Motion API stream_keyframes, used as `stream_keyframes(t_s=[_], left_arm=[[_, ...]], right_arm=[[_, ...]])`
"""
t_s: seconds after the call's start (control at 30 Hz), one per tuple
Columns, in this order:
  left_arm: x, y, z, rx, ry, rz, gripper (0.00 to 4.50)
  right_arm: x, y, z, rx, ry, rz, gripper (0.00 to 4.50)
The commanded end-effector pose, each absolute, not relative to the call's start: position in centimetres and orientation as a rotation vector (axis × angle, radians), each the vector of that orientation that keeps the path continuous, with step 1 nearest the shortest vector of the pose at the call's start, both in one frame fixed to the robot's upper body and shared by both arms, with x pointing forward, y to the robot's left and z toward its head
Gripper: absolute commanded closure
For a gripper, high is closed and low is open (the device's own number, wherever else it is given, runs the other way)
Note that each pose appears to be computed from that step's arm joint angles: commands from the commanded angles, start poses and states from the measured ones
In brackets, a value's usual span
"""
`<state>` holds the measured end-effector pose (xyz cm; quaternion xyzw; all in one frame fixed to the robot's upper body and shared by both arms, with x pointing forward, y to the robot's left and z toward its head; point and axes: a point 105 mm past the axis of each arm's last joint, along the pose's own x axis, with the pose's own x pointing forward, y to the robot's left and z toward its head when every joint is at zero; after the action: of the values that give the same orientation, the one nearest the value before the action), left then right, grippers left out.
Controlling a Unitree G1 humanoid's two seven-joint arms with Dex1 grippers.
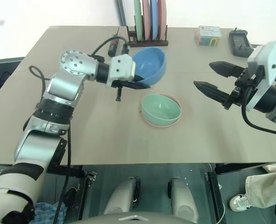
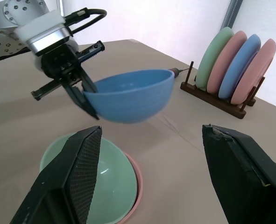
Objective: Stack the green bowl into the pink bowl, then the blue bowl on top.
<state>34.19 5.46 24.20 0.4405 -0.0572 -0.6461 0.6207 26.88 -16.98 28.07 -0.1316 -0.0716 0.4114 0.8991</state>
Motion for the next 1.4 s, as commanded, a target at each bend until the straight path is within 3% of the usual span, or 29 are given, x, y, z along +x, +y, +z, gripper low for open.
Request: stream_keyframes(t_s=[0.03,0.17,0.27,0.33,0.5,0.73,0.87,1.1,1.4], left_arm=[[32.0,4.7,25.4,1.106,-0.222,-1.601,4.37],[31.4,4.5,25.6,1.106,-0.249,-1.634,4.37],[31.3,4.5,25.8,1.084,-0.267,-1.64,3.49],[31.1,4.6,25.9,1.072,-0.284,-1.644,2.67],[30.5,4.5,27.8,0.908,-0.436,-1.63,0.9],[32.9,8.1,28.9,0.58,-0.388,-1.417,0.9],[34.3,12.8,25.7,0.445,-0.262,-1.165,0.9],[31.3,18.7,20.9,0.389,-0.109,-0.885,0.9],[27.5,23.5,20.7,0.345,-0.119,-0.6,0.9]], right_arm=[[26.4,-16.7,29.4,-0.313,-0.202,0.859,0.93],[26.4,-16.7,29.5,-0.318,-0.204,0.857,0.93],[26.5,-16.8,29.5,-0.32,-0.203,0.855,0.93],[26.5,-16.8,29.4,-0.32,-0.201,0.86,0.93],[26.7,-16.6,29.3,-0.321,-0.197,0.873,0.93],[27.2,-16.6,28.4,-0.317,-0.17,0.88,0.93],[27.4,-17.8,26.8,-0.293,-0.122,0.861,0.93],[27.7,-20.2,23.0,-0.303,-0.035,0.848,0.93],[28.0,-20.2,22.4,-0.285,-0.089,0.91,0.93]])
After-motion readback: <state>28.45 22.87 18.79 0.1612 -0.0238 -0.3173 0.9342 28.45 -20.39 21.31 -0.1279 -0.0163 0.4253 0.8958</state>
